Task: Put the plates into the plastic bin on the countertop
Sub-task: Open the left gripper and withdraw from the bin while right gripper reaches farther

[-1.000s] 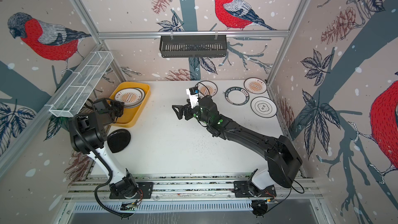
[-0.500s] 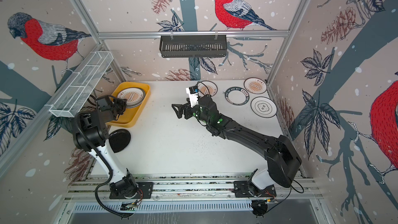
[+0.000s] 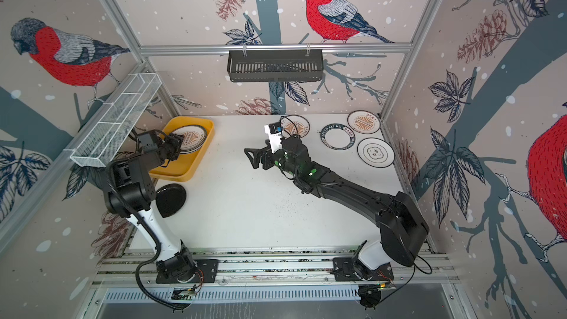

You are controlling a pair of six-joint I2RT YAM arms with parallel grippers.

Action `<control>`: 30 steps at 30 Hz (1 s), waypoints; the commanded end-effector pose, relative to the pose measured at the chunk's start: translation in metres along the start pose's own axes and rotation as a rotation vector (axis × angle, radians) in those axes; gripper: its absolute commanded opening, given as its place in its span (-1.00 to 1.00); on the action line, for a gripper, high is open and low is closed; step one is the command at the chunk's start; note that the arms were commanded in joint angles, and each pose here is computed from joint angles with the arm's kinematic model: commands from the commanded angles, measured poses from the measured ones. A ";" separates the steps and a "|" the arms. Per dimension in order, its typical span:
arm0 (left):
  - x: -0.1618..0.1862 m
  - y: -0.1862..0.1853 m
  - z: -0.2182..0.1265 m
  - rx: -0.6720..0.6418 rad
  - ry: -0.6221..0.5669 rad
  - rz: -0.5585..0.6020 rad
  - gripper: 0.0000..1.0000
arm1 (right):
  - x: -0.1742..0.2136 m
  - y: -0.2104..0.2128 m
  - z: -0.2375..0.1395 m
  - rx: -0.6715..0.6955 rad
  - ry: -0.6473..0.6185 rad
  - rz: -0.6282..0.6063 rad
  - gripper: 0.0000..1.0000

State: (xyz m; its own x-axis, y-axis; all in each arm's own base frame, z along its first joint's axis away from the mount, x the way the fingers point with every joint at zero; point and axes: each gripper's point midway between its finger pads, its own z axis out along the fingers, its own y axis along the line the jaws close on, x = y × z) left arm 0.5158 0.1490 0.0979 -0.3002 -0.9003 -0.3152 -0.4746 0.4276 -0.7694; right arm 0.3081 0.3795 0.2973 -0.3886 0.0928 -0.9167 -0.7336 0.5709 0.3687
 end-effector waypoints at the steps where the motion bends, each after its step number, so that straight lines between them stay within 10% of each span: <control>1: -0.001 -0.001 -0.010 -0.065 -0.027 0.082 0.53 | -0.006 0.003 -0.003 -0.005 -0.031 -0.012 0.99; 10: -0.007 -0.011 -0.048 -0.150 -0.123 0.181 0.92 | -0.009 -0.014 -0.013 0.083 -0.055 0.006 0.99; 30: 0.086 -0.119 -0.094 0.067 -0.118 0.447 0.93 | 0.007 -0.102 -0.038 0.298 -0.057 0.188 0.99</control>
State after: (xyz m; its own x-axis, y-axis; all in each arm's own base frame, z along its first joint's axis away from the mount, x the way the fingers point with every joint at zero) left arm 0.4654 0.0359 0.2006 -0.4010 -0.6591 -0.6362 -0.2946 0.7504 -0.5918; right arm 0.3527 0.3020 0.2609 -0.4499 0.2192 -0.8657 -0.5001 0.7413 0.4477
